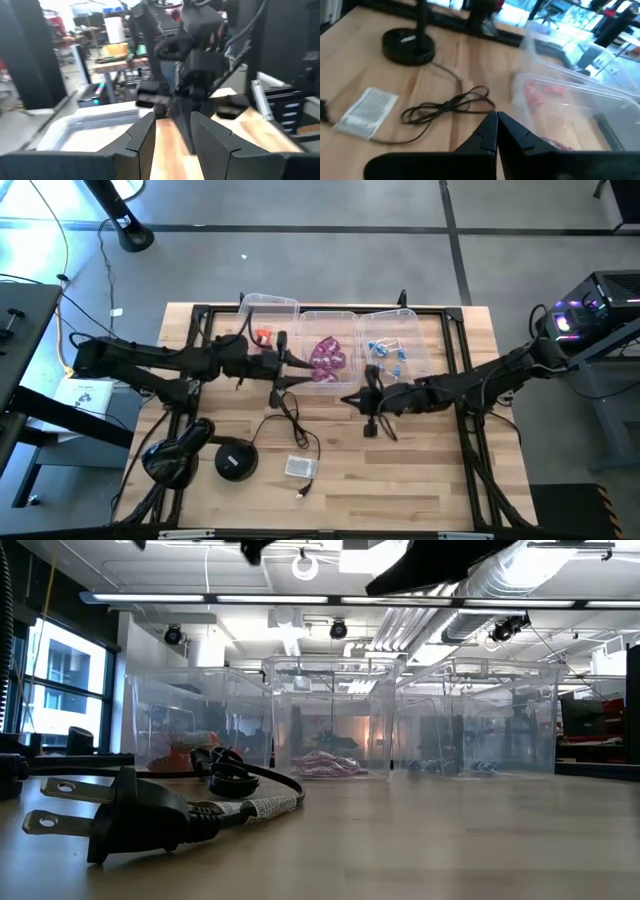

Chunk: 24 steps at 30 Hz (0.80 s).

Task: Sort candy
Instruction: Return to Home Position

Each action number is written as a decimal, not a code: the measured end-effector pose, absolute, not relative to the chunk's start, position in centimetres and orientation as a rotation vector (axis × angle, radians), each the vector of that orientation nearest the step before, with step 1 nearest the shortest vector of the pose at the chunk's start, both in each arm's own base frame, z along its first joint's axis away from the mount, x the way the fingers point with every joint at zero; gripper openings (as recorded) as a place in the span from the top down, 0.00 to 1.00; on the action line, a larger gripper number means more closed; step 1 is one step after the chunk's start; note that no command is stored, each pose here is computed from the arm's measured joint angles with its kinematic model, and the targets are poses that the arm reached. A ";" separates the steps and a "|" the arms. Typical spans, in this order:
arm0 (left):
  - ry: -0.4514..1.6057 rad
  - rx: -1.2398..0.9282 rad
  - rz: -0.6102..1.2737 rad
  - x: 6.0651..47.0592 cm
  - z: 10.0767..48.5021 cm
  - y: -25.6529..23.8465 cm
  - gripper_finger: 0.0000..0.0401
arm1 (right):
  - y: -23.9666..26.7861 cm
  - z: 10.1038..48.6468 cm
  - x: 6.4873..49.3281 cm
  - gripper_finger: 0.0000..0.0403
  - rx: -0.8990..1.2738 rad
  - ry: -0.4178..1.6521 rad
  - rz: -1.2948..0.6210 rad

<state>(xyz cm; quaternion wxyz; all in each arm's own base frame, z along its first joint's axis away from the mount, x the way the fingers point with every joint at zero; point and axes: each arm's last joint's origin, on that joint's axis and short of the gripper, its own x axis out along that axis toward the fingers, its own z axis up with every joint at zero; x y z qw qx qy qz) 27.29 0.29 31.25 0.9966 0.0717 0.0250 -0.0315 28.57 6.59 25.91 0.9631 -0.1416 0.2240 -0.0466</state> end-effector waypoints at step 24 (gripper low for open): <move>-0.153 0.073 0.018 16.0 16.9 2.0 0.71 | -2.4 30.4 26.6 1.00 -0.153 0.161 -0.107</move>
